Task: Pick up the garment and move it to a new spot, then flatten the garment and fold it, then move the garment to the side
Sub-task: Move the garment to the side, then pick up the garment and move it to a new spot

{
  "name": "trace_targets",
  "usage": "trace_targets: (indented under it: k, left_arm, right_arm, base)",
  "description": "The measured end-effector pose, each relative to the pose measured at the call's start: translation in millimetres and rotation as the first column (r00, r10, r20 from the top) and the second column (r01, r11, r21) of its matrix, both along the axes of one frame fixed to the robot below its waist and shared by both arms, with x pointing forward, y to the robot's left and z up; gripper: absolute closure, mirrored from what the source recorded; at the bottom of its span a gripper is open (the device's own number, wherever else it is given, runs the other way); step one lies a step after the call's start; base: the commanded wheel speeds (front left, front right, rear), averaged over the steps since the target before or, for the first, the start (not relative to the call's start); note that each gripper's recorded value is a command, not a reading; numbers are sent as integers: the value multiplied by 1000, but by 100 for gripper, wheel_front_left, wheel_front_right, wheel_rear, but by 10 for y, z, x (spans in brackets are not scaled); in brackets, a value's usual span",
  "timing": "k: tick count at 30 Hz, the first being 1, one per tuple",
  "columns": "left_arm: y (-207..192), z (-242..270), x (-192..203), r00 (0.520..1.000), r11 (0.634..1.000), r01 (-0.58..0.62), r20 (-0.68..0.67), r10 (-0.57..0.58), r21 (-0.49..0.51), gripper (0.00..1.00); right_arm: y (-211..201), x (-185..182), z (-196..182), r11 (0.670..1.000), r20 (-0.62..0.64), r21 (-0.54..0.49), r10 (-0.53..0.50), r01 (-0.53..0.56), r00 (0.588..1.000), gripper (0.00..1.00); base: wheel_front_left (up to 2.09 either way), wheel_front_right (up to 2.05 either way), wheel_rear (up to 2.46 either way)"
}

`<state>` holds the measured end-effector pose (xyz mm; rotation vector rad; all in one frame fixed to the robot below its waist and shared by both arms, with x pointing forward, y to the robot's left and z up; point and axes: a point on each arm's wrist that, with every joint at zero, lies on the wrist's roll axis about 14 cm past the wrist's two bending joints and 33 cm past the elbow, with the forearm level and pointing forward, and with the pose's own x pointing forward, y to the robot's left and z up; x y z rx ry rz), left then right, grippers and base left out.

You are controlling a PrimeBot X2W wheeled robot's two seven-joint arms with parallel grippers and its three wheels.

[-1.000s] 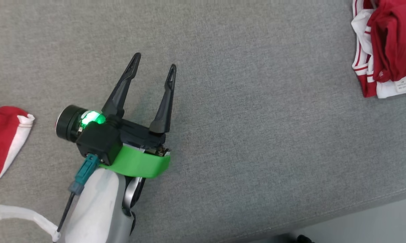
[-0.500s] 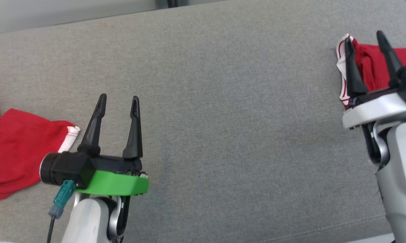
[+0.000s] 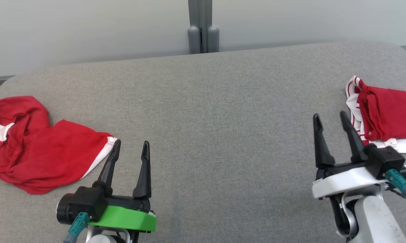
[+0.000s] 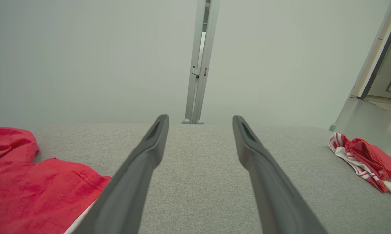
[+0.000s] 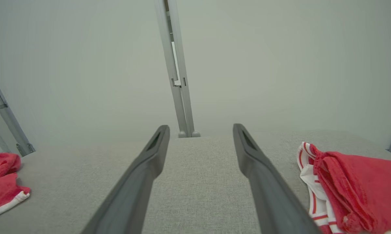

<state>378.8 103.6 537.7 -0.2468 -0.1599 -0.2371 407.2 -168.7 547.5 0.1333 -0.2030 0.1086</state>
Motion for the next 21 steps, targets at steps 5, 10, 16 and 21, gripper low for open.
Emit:
trace_targets:
  k: [5, 10, 16, 21]
  left_arm:
    - [99, 65, -83, 999, 999, -38, 17, 38, -1, 0]
    - [150, 55, -80, 998, 999, -54, 13, 54, -2, 0]
    - [182, -5, -74, 998, 998, -63, -5, 63, 4, 0]
    - [191, -37, -71, 998, 998, -66, -14, 66, 8, 0]
  right_arm:
    - [153, -108, 23, 999, 9, 2, 38, -38, 999, 0]
    - [236, -136, -4, 998, 2, 5, 59, -59, 998, 0]
    - [252, -134, -23, 998, -3, 8, 63, -63, 998, 0]
    - [260, -129, -25, 998, -3, 21, 66, -66, 998, 0]
  base:
    - [0, 0, 0]
    - [0, 0, 0]
    - [0, 0, 0]
    - [0, 0, 0]
